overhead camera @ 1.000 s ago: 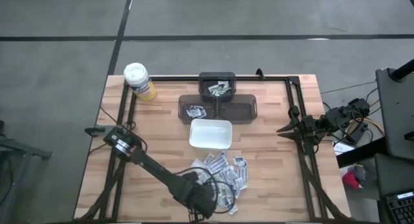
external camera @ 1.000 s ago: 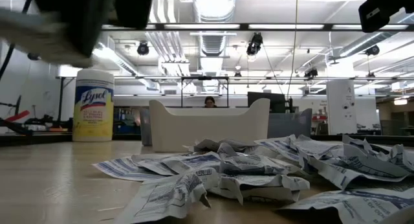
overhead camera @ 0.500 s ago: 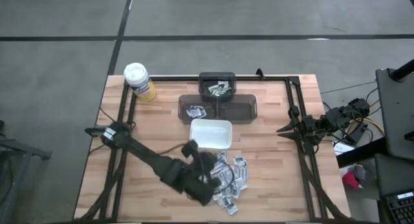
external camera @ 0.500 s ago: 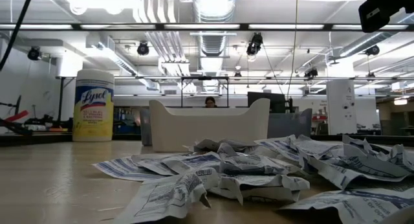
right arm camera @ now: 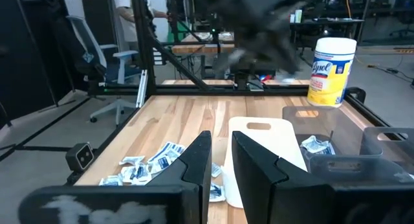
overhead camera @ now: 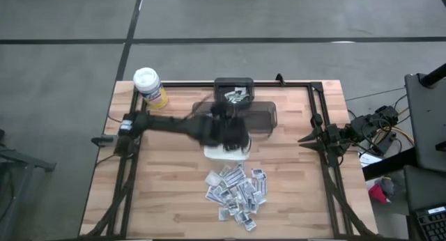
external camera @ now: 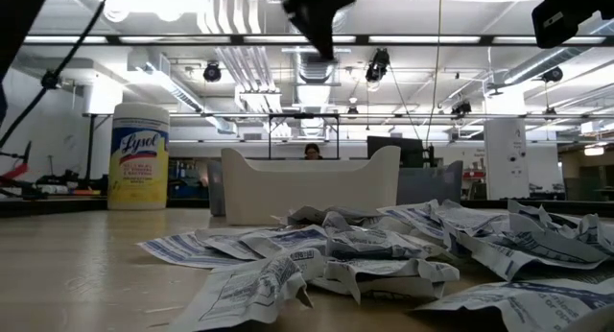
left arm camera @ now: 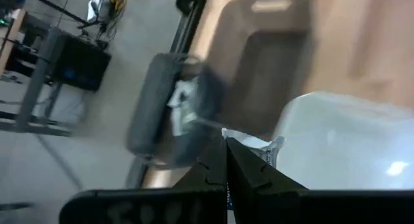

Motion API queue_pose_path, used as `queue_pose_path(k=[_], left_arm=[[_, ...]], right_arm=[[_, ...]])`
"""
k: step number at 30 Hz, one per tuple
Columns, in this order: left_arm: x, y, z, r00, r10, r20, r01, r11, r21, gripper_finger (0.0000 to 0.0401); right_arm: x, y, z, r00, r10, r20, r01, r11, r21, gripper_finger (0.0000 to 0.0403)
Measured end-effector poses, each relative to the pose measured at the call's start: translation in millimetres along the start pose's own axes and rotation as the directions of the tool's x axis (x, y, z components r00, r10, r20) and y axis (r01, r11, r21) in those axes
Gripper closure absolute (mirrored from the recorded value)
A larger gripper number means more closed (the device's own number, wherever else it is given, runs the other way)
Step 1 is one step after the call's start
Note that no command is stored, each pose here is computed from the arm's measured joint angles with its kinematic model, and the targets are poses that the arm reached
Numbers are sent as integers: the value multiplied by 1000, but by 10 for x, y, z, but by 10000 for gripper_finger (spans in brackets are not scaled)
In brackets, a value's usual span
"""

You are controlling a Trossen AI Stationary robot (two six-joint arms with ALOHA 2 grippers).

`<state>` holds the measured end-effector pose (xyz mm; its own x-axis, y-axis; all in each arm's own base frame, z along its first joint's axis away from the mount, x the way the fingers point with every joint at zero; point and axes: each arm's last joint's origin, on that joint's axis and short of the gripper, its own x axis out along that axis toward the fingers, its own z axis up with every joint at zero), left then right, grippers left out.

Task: Pick & Place First Aid Supplies
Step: Put the alcohol pad into the left black bin

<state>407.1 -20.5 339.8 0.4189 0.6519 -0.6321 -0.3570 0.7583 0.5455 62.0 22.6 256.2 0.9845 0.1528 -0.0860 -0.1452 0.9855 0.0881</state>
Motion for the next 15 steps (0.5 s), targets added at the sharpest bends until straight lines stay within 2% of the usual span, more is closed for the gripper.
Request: queue_pose_path(k=[5,10,15], left_arm=[[435,447,-50,993,-27,-112,37,995,91,401],[875,765,-243,954,-199,-225,223,971,90,401],[1259,935,-514,900,-316,-301,346,937,52,401]], right_arm=[[0,0,0,1000,0,0,0,1000,0,344],[0,0,0,1000,0,0,0,1000,0,344],[-1,0,0,1000,0,0,0,1000,0,344]])
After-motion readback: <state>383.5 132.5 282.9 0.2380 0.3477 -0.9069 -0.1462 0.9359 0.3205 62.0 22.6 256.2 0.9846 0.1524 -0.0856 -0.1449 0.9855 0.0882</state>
